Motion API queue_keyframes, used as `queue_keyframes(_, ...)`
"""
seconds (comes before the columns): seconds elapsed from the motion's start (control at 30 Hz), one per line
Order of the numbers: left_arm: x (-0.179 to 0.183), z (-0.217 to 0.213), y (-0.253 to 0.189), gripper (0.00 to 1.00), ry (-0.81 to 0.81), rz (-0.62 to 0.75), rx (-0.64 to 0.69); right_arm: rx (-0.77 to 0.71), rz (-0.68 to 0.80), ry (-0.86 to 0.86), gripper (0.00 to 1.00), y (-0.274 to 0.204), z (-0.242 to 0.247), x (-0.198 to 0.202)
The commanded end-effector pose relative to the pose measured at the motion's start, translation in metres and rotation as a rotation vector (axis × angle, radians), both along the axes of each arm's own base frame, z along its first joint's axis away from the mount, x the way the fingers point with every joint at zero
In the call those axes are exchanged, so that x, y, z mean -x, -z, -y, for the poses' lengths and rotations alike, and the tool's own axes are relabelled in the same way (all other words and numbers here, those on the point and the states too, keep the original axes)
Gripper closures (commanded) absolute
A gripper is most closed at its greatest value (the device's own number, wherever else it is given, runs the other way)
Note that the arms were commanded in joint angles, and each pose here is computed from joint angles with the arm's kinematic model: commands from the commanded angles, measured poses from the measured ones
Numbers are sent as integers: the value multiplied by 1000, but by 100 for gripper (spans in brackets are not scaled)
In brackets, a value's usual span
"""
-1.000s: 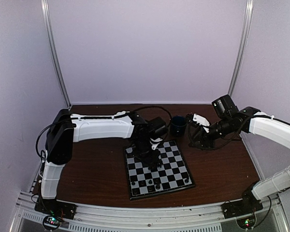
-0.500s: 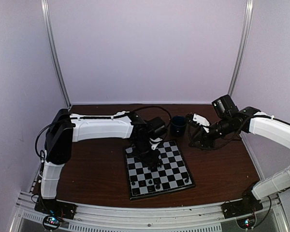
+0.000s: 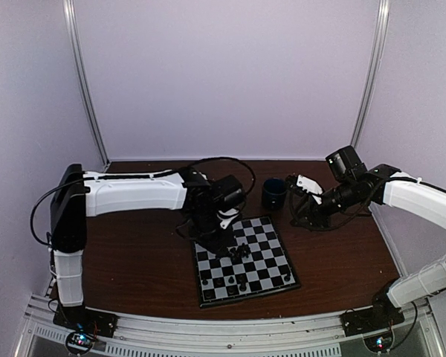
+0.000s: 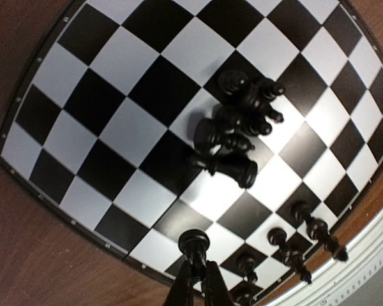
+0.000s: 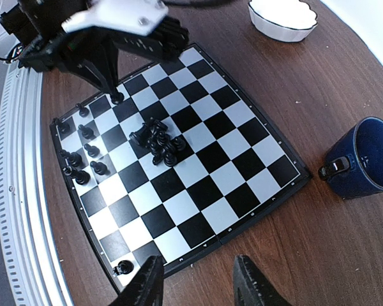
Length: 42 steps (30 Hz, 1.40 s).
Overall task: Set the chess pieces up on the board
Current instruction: Pick up the knight from the chessboard, then place the knight at g8.
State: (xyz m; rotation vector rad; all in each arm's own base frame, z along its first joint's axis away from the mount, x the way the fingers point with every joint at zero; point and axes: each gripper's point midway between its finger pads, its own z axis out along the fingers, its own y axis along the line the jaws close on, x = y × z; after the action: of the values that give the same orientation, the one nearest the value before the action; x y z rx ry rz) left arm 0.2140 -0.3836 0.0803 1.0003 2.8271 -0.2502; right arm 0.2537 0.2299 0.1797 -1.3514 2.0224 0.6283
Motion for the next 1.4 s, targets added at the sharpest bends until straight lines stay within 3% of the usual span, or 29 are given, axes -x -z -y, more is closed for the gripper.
queue_keyframes(0.0,17,-8,-45,100,101,58,65,-7,-4,1,61,0,1,-1)
queue_keyframes(0.23,79,3,-38,100,269,-9,70,-10,-9,2,60,0,0,-2)
queue_keyframes(0.4,98,2,-29,100,304,-42,50,-16,-12,0,60,0,-1,-1)
queue_keyframes(1.37,98,9,14,100,314,-65,-35,-17,-9,-1,60,-1,0,0)
